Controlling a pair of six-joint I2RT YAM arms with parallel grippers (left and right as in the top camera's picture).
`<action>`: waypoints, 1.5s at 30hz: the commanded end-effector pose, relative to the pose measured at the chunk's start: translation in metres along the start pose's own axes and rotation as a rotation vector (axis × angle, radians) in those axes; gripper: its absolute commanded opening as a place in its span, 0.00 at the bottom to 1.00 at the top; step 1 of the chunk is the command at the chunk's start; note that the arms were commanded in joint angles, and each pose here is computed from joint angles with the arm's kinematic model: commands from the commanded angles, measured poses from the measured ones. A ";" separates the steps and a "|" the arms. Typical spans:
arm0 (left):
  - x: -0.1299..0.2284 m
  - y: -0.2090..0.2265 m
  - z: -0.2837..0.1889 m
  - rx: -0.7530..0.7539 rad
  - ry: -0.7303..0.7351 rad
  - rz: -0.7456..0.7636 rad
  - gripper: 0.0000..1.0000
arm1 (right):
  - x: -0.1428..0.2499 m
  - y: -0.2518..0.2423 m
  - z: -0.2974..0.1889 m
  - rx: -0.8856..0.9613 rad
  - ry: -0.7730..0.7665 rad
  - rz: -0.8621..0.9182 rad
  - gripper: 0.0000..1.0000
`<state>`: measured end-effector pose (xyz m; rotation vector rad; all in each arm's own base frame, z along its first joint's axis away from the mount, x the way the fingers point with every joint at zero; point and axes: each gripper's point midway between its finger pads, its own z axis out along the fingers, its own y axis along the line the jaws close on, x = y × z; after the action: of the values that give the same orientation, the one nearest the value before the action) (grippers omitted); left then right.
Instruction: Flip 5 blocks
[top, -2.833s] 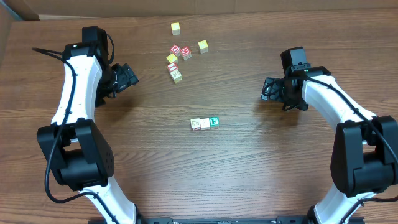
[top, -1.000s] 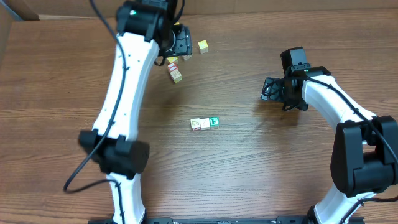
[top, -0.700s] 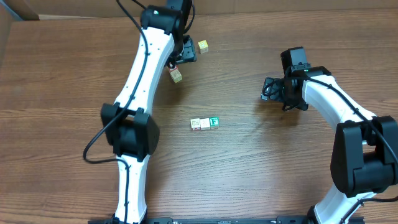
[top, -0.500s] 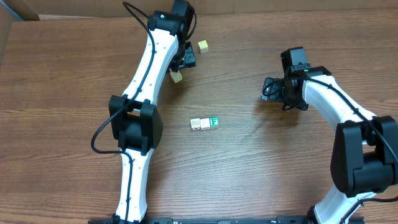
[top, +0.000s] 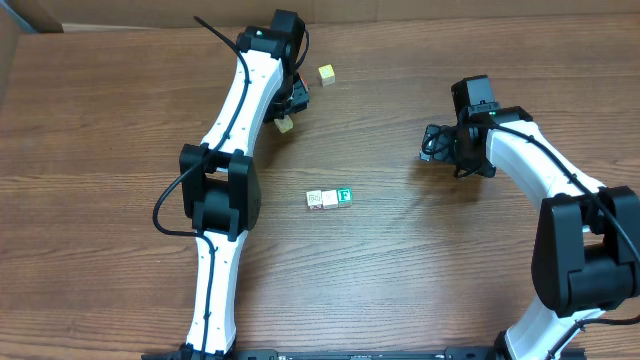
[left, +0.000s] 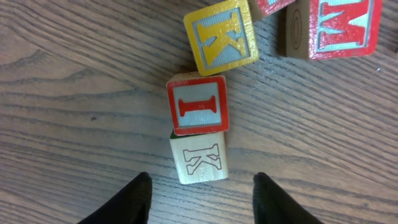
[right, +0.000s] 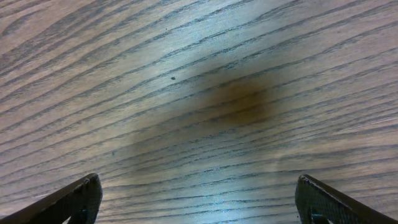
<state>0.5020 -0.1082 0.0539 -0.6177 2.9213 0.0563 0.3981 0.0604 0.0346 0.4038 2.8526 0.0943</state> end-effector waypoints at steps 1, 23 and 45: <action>0.002 0.003 0.010 -0.015 0.010 -0.026 0.44 | -0.012 0.002 -0.014 -0.011 -0.049 0.000 1.00; 0.008 0.006 0.042 -0.029 0.013 -0.024 0.45 | -0.012 0.002 -0.014 -0.011 -0.049 0.000 1.00; -0.004 0.006 0.037 0.039 0.019 -0.045 0.42 | -0.012 0.002 -0.014 -0.011 -0.049 0.000 1.00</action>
<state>0.5042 -0.0954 0.0140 -0.6598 2.9224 0.0500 0.3981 0.0602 0.0345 0.4044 2.8529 0.0941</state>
